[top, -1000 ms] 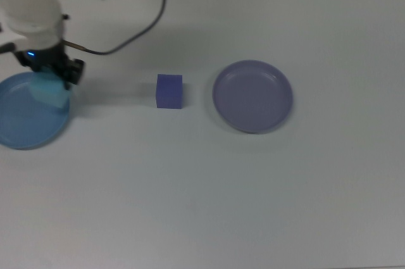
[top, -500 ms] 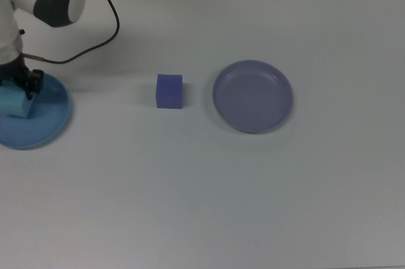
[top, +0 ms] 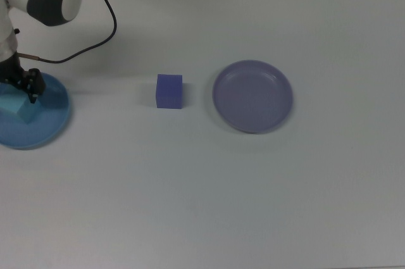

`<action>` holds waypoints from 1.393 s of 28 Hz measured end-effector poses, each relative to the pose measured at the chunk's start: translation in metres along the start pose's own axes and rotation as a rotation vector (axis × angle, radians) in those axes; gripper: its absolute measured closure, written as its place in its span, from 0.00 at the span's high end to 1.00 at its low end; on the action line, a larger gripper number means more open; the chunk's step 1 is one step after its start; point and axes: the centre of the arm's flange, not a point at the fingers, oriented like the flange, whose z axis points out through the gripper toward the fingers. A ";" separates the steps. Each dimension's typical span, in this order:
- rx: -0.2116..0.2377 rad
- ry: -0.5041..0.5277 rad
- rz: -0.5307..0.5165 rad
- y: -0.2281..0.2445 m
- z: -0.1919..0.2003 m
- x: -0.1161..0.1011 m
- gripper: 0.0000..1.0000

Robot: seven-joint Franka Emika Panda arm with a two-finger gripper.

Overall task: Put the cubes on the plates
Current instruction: 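Move the gripper over the purple cube and lower it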

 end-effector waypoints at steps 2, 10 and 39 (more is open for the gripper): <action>0.017 0.015 0.002 -0.002 -0.012 0.002 1.00; 0.155 -0.060 -0.063 -0.078 -0.054 0.005 1.00; 0.074 -0.169 0.093 -0.302 -0.024 -0.055 1.00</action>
